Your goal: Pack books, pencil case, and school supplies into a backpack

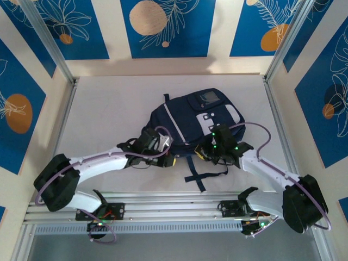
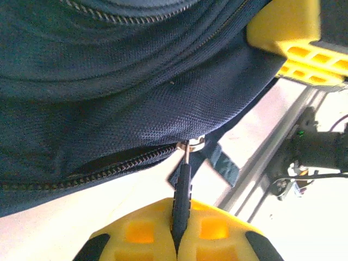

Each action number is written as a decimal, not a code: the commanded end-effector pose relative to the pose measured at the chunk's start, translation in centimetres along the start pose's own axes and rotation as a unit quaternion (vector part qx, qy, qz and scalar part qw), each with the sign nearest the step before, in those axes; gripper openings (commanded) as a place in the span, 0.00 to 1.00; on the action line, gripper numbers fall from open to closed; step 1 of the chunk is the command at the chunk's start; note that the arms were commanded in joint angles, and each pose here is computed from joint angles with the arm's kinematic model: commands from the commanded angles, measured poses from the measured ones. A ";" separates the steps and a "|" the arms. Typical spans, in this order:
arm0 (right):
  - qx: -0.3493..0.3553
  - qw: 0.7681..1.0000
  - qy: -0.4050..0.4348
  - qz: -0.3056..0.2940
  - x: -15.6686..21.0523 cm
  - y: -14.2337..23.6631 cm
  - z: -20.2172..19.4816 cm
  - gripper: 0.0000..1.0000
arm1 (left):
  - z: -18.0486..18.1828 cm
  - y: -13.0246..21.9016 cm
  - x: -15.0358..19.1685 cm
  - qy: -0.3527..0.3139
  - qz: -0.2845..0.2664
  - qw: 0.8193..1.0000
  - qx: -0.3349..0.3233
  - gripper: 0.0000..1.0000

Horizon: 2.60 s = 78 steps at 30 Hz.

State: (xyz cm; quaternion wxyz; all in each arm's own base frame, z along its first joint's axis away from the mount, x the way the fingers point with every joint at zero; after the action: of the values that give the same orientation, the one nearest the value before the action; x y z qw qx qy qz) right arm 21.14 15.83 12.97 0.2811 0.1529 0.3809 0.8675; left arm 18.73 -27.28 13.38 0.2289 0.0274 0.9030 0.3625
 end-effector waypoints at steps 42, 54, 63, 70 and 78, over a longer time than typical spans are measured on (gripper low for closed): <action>0.010 0.997 0.003 -0.082 -1.8 2.3 -1.5 0.00 | -4.3 0.3 0.1 0.005 -0.022 0.999 -0.035 0.53; 0.000 0.998 -0.012 -0.070 -1.4 2.2 -0.5 0.00 | -5.0 -5.9 1.6 -0.004 0.037 0.999 -0.032 0.58; -0.002 0.998 -0.022 -0.064 -1.4 1.7 -0.6 0.00 | -5.6 -7.9 0.4 0.002 0.027 0.999 -0.020 0.54; -0.004 0.998 -0.035 -0.055 -1.3 1.0 -1.1 0.00 | -5.8 -9.2 -0.3 0.008 0.009 0.999 -0.032 0.42; -0.006 0.998 -0.035 -0.054 -0.9 1.0 -1.1 0.00 | -3.3 -8.0 -0.6 0.009 -0.036 0.993 -0.116 0.14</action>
State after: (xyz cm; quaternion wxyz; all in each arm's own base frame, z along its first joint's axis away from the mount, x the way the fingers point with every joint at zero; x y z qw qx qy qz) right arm 20.87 13.26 12.10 0.3483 0.1650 0.3997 0.8317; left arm 18.06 -36.01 9.59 0.2139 -0.0002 0.8711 0.4420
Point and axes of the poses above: each hand's point on the last joint's axis, 136 mm out from that joint toward the fingers, its own y axis back along the fingers, its own z axis along the line the jaws close on, x = y × z, the point moved 5 cm from there along y, back along the fingers, and after that the axes turned 3 degrees about -y, right-handed, at the moved point
